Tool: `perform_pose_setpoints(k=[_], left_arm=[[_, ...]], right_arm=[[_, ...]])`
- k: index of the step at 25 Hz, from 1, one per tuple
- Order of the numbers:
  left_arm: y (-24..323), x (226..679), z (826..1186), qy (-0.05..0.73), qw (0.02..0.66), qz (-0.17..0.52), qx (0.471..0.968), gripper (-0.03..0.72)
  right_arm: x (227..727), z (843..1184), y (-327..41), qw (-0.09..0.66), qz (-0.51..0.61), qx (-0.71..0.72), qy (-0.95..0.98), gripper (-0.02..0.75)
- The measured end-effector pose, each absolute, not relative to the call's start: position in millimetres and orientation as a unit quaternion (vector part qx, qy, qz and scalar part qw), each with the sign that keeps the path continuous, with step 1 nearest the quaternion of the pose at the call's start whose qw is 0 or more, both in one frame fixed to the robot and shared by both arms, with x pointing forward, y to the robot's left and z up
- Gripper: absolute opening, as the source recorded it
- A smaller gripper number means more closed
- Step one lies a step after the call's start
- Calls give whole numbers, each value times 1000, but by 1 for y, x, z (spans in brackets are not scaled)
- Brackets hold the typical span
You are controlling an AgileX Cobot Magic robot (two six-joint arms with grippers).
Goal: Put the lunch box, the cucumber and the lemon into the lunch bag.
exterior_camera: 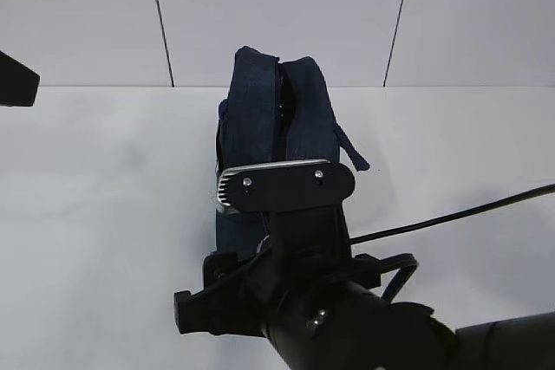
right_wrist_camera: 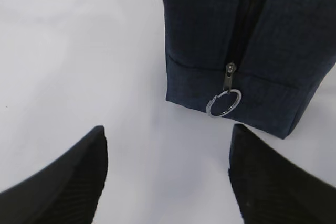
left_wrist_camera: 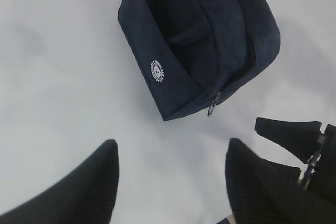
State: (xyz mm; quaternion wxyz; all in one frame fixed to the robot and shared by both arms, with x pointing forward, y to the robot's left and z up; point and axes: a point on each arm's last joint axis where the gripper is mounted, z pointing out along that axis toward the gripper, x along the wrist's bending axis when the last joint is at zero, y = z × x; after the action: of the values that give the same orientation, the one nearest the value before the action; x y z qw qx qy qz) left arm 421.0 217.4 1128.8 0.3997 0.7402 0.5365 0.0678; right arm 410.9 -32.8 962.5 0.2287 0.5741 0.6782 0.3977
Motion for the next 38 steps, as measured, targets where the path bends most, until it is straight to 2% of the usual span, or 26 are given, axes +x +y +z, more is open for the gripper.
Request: perform_pose_setpoints(k=[10,26,38], left_arm=[[217,421,1129,537,400,67,740,449],[217,420,1129,537,400,63,740,449],[216,420,1129,536,400,62,741,449]], right_arm=[[413,950,-29,240,384,560,694,561],[425,950,-34,260,386,547,696,560],[434,930,-37,269,356,554,703,561]])
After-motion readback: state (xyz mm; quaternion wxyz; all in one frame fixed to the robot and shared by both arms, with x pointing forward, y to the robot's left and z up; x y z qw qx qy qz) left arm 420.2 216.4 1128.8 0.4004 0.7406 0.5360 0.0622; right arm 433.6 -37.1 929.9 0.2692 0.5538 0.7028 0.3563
